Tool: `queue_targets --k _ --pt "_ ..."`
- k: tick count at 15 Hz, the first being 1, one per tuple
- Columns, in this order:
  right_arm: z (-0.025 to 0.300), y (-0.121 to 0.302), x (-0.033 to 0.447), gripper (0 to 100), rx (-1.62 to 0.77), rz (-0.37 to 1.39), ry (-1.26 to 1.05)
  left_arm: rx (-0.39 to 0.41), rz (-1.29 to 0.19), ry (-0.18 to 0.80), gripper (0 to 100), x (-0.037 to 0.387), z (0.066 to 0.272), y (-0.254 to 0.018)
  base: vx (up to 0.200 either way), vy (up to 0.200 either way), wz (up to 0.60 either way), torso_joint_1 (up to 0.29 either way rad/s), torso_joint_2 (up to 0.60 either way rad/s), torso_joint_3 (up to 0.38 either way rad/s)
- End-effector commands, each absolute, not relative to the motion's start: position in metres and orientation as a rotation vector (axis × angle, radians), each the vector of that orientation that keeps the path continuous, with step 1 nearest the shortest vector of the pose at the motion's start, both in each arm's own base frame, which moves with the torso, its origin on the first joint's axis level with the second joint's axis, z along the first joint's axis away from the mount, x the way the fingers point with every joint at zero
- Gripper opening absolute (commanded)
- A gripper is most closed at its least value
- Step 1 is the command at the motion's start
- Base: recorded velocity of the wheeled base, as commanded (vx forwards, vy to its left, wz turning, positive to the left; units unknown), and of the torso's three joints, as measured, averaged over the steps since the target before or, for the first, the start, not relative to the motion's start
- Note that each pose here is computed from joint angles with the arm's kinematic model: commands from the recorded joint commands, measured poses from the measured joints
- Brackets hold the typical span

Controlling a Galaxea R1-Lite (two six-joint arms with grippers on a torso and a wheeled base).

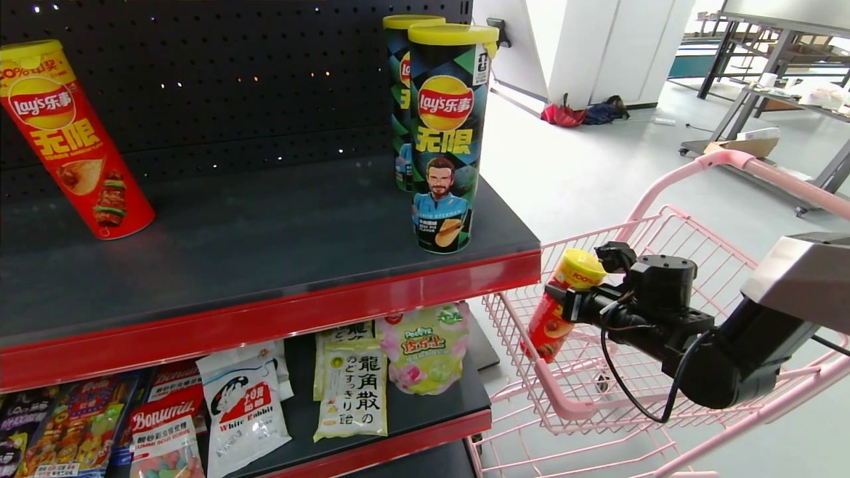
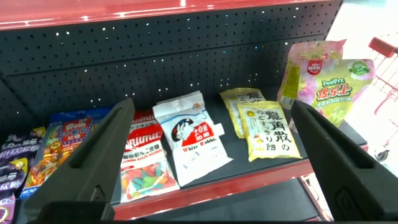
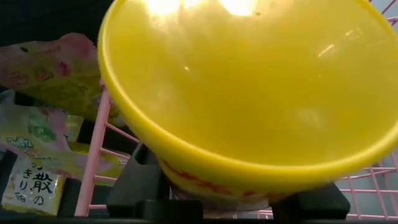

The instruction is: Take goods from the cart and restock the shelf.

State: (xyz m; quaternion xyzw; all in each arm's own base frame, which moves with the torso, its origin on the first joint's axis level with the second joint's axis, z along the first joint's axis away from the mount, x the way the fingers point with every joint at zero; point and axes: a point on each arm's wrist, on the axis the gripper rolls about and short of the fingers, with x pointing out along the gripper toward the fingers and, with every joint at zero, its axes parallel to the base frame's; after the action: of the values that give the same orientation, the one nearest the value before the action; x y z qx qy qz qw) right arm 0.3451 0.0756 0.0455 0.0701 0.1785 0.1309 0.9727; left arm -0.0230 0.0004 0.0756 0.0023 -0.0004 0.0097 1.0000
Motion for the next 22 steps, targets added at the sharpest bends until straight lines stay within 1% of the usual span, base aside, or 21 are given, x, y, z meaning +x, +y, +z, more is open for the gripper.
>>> queue_targets --k 1,3,5,6,7,8,9,10,11,12,13,14,16,18,22 --pt "0.073 0.074 0.343 0 0.139 0.241 0.283 0.005 0.02 0.0 100 -0.023 0.076 0.0 0.0 0.0 0.0 0.0 0.0 0.0" --pt "0.136 0.068 0.327 0 0.12 0.238 0.179 0.005 0.02 0.0 100 -0.023 0.076 0.0 0.0 0.0 0.0 0.0 0.0 0.0" --pt "0.197 0.06 0.295 0 0.09 0.224 0.123 0.006 0.018 0.0 100 -0.023 0.076 0.0 0.0 0.0 0.0 0.0 0.0 0.0" --pt "0.224 0.054 0.274 0 0.071 0.2 0.101 0.008 0.017 0.0 100 -0.023 0.076 0.0 0.0 0.0 0.0 0.0 0.0 0.0" --pt "0.252 0.047 0.239 0 0.053 0.174 0.082 0.008 0.017 0.0 100 -0.023 0.076 0.0 0.0 0.0 0.0 0.0 0.0 0.0" --pt "0.258 0.045 0.228 0 0.052 0.171 0.075 0.008 0.017 0.0 100 -0.023 0.076 0.0 0.0 0.0 0.0 0.0 0.0 0.0" --pt "0.276 0.033 0.176 0 0.003 0.136 0.092 0.005 0.017 0.0 100 -0.023 0.076 0.0 0.0 0.0 0.0 0.0 0.0 0.0" --pt "0.279 0.026 0.137 0 -0.02 0.135 0.134 0.003 0.017 0.0 100 -0.023 0.076 0.0 0.0 0.0 0.0 0.0 0.0 0.0" --pt "0.278 0.022 0.121 0 -0.023 0.132 0.152 0.003 0.017 0.0 100 -0.023 0.076 0.0 0.0 0.0 0.0 0.0 0.0 0.0" --pt "0.264 0.008 0.068 0 -0.069 0.047 0.21 0.003 0.017 0.0 100 -0.023 0.076 0.0 0.0 0.0 0.0 0.0 0.0 0.0" --pt "0.251 0.002 0.036 0 -0.115 0.029 0.222 0.003 0.017 0.0 100 -0.023 0.076 0.0 0.0 0.0 0.0 0.0 0.0 0.0" --pt "0.247 0.001 0.026 0 -0.124 0.022 0.218 0.003 0.017 0.0 100 -0.023 0.076 0.0 0.0 0.0 0.0 0.0 0.0 0.0" --pt "0.218 -0.006 -0.02 0 -0.147 -0.036 0.22 0.002 0.017 0.0 100 -0.023 0.076 0.0 0.0 0.0 0.0 0.0 0.0 0.0" --pt "0.204 -0.008 -0.031 0 -0.158 -0.09 0.22 0.002 0.017 0.0 100 -0.023 0.076 0.0 0.0 0.0 0.0 0.0 0.0 0.0" --pt "0.201 -0.008 -0.034 0 -0.157 -0.088 0.212 0.002 0.017 0.002 100 -0.023 0.075 0.0 0.0 0.0 0.0 0.0 0.0 0.0"
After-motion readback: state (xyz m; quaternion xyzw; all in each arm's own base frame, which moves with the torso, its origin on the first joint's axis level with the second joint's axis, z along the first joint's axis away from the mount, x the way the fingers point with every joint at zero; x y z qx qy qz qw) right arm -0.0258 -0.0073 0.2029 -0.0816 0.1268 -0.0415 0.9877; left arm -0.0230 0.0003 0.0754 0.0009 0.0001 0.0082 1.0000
